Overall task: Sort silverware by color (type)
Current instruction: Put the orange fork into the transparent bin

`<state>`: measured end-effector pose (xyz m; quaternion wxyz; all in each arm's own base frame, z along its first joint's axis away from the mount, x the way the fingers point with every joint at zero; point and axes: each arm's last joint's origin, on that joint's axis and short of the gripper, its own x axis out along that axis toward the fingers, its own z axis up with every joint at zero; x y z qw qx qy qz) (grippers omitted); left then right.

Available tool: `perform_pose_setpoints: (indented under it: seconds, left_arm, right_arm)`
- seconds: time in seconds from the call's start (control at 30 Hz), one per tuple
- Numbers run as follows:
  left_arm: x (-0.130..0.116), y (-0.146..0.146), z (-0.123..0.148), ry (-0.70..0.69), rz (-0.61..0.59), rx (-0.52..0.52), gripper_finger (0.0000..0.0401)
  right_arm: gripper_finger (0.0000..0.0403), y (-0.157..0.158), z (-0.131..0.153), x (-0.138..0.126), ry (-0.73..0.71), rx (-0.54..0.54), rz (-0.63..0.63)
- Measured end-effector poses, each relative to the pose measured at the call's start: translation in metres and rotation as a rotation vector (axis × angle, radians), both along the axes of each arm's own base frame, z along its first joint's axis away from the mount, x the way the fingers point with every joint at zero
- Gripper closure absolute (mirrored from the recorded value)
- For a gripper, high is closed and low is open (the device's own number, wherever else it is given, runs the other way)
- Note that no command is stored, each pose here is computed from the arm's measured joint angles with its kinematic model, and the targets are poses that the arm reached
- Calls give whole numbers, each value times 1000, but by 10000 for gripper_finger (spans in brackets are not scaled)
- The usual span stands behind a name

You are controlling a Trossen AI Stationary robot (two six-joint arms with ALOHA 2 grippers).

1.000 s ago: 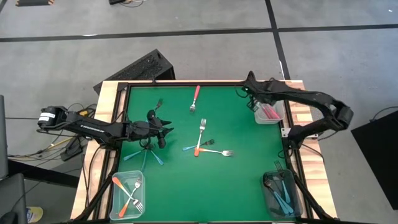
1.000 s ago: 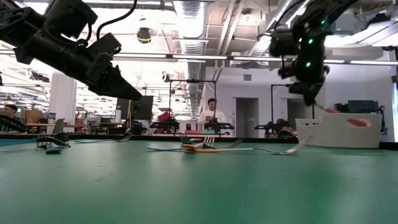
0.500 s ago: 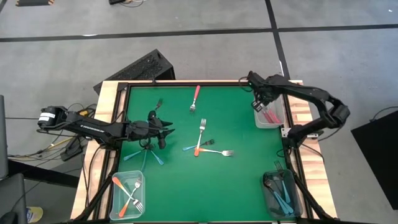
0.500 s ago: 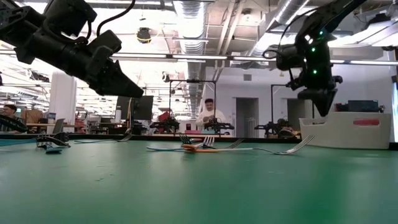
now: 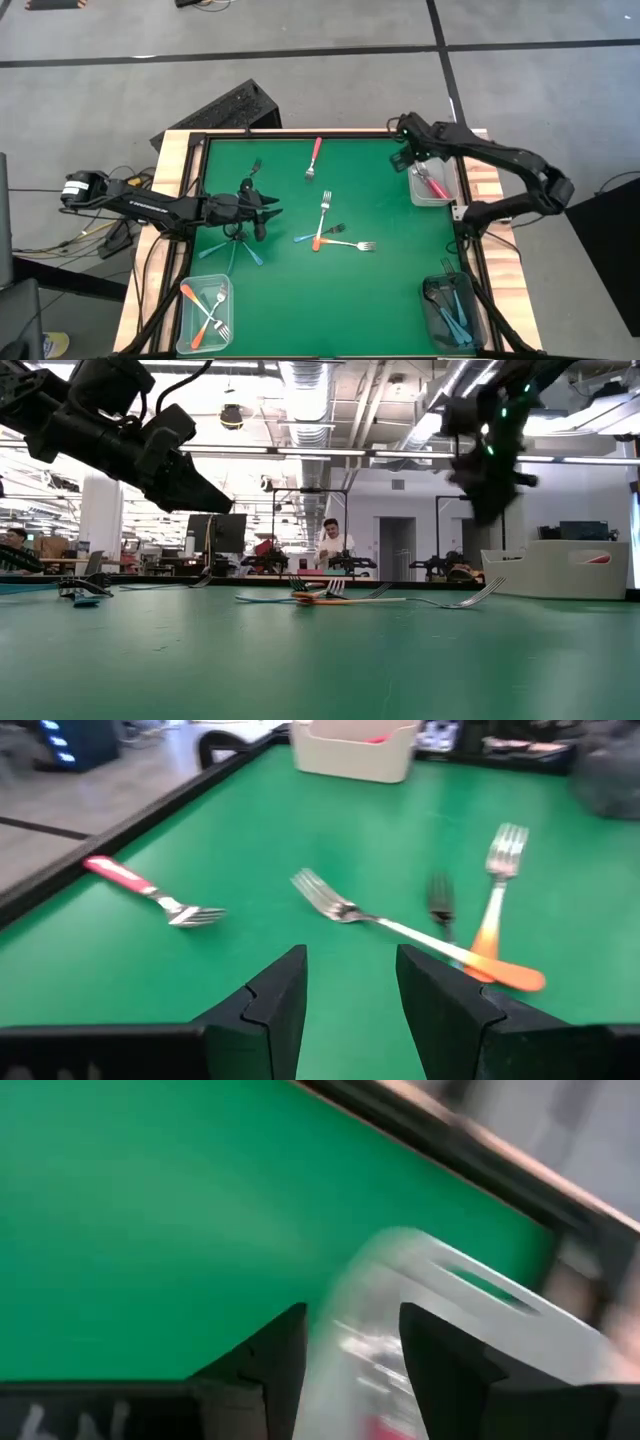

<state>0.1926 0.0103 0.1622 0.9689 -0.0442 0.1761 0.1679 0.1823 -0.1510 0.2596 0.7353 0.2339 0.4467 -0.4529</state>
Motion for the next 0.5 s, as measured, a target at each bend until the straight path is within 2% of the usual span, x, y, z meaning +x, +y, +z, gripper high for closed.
perform_pose_setpoints:
  seconds: [0.17,0.27,0.4,0.5]
  left_arm:
    - [1,-3,2,-36,-33,-45,260]
    - [3,-5,6,-70,-51,-28,260]
    - [4,-8,10,-109,-84,-20,260]
    - [4,-13,10,-114,-112,-28,260]
  right_arm:
    - [231,40,26,28,-264,-85,170]
    - [235,67,31,44,-353,-77,255]
    - [237,106,19,66,-340,-12,345]
    - [237,137,-2,82,-259,-46,374]
